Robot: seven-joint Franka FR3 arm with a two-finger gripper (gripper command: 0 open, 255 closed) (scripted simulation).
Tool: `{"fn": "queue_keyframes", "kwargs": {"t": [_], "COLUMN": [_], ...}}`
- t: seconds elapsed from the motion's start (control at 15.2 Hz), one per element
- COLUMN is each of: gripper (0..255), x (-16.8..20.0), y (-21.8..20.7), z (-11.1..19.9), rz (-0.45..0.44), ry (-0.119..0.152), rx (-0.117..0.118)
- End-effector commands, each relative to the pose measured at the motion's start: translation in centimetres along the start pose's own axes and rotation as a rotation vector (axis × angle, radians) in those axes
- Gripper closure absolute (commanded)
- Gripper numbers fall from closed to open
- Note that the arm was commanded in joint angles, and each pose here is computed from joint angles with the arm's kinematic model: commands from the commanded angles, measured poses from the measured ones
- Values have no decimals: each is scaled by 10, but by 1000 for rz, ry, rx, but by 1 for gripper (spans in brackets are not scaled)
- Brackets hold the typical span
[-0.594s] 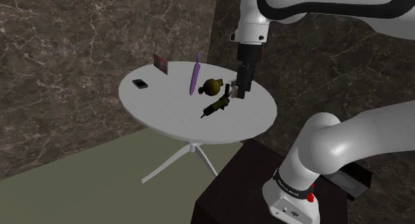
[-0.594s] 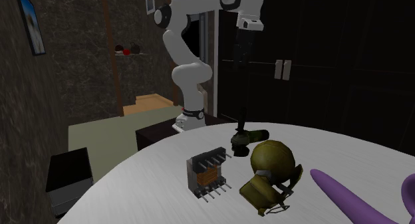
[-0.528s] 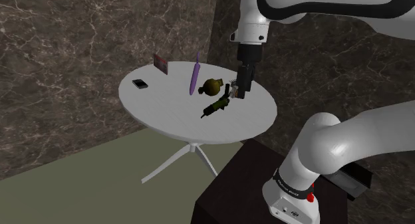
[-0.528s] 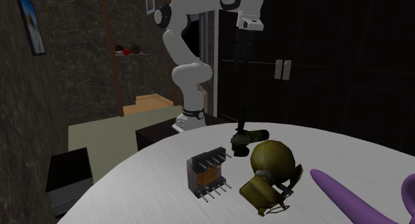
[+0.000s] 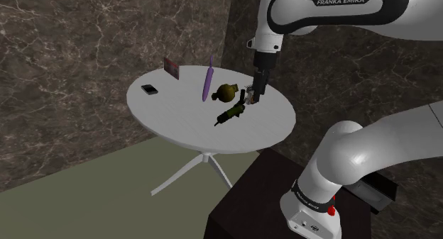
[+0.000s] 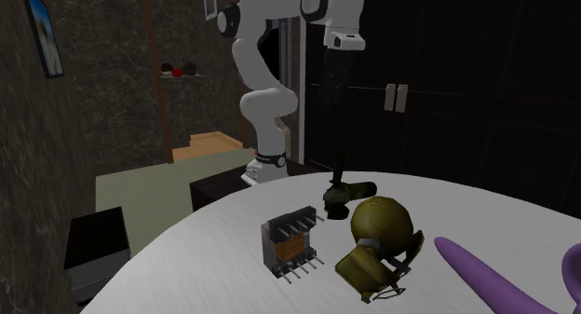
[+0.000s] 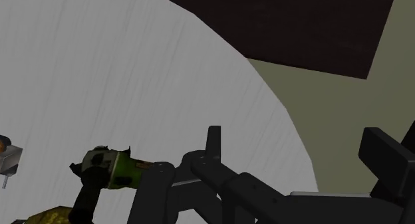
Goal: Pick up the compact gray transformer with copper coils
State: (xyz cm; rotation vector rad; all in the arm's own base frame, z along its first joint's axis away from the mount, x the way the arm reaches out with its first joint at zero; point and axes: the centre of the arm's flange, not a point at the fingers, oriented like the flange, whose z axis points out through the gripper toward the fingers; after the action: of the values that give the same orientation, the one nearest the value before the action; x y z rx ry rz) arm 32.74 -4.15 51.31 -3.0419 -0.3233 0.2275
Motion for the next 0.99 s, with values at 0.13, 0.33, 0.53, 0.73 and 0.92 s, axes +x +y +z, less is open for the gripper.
{"fn": "queue_keyframes", "kwargs": {"t": [0.13, 0.33, 0.53, 0.73, 0.92], "gripper": [0, 0, 0, 0, 0], "x": [11, 19, 29, 38, 48], "y": [48, 83, 118, 154, 189], "z": [14, 21, 28, 34, 40], "rz": [-16, -26, -37, -47, -58], "ry": [25, 44, 63, 82, 100], "rx": [-18, -30, -41, -53, -65]}}
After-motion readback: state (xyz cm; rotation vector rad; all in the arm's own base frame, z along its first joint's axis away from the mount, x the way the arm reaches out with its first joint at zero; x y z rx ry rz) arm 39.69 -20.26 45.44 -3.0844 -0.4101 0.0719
